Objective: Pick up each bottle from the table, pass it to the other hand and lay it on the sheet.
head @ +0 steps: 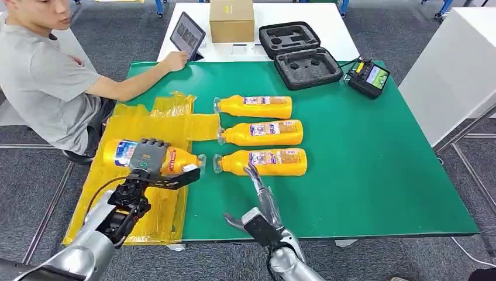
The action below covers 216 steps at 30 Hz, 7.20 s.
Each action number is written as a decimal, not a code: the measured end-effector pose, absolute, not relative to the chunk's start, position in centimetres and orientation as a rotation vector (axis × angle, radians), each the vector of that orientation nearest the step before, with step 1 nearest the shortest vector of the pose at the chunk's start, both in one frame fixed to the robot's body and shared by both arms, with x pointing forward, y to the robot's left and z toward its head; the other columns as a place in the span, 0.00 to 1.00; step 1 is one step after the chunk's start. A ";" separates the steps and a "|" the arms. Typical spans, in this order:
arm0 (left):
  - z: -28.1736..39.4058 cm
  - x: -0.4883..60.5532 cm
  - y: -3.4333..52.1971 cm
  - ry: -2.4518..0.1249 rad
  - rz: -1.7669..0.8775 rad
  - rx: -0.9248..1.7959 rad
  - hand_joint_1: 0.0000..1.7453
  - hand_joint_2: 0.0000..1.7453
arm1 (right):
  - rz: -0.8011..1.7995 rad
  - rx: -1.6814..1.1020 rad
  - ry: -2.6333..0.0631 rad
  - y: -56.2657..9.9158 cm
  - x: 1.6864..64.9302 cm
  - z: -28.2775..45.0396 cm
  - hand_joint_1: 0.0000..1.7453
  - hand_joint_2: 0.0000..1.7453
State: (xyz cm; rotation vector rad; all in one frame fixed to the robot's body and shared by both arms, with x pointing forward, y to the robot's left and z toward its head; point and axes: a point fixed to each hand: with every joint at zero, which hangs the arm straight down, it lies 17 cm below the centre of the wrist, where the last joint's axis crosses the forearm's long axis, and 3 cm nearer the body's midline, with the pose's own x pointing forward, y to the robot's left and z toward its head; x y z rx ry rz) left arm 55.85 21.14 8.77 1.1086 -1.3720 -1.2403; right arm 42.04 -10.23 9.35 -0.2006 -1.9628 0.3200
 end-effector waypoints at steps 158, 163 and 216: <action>17.8 44.3 10.0 -2.046 -0.589 0.115 0.00 1.00 | 0.826 -0.686 -1.981 -15.3 43.1 12.0 0.00 1.00; 18.4 44.3 10.0 -2.061 -0.584 0.121 0.00 1.00 | 0.922 -0.621 -1.907 -14.3 42.5 9.7 0.00 1.00; 18.3 43.5 9.9 -2.060 -0.594 0.129 0.00 1.00 | 1.243 -1.045 -1.676 -17.5 43.8 7.1 0.00 1.00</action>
